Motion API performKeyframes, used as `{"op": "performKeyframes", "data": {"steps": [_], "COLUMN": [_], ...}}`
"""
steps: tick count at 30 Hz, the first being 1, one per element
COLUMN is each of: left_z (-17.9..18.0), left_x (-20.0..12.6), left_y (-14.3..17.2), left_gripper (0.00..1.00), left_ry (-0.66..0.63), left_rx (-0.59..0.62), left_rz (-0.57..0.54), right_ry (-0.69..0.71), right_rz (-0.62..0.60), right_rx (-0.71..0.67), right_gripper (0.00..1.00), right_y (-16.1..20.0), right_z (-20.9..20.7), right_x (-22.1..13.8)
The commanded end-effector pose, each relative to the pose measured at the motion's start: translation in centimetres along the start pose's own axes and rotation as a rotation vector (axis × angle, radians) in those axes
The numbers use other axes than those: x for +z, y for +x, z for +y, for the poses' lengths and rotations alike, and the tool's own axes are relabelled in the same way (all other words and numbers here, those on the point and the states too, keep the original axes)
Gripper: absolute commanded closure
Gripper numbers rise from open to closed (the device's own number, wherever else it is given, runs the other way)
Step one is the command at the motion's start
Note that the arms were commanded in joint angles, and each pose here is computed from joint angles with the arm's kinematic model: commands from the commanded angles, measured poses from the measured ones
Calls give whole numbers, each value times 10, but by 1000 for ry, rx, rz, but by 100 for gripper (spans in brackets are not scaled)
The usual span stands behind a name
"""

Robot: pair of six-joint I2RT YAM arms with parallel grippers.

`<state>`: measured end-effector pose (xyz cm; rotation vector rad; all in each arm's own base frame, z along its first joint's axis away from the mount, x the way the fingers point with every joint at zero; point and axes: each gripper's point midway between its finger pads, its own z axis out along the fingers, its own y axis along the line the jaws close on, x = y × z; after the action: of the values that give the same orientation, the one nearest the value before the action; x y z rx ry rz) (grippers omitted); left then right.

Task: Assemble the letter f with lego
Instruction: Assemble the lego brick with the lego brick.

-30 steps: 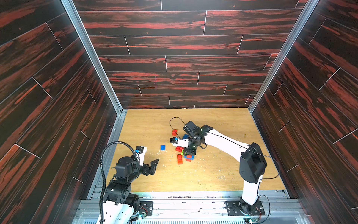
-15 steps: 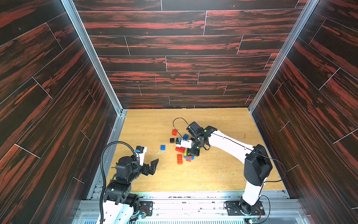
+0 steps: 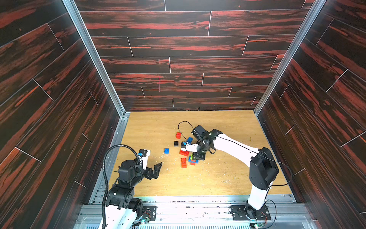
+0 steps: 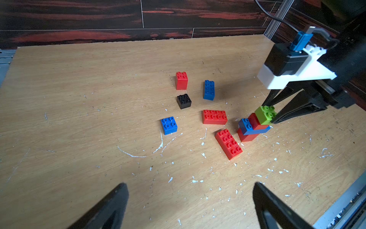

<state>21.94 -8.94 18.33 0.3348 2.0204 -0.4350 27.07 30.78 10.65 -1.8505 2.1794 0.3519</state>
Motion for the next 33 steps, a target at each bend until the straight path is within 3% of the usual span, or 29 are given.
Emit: {"op": "performKeyframes", "data": {"steps": [1, 33], "left_z": [-3, -3], "left_x": [-2, -2], "left_y": [-2, -2], "left_gripper": [0, 0], "left_ry": [12, 9], "left_rx": [13, 12], "left_rz": [-9, -12], "right_ry": [7, -48], "right_rz": [-8, 5], "right_rx": [-8, -3], "right_gripper": [76, 76], "right_y": [2, -1], "right_z": [2, 1], "right_x": [-9, 0]}}
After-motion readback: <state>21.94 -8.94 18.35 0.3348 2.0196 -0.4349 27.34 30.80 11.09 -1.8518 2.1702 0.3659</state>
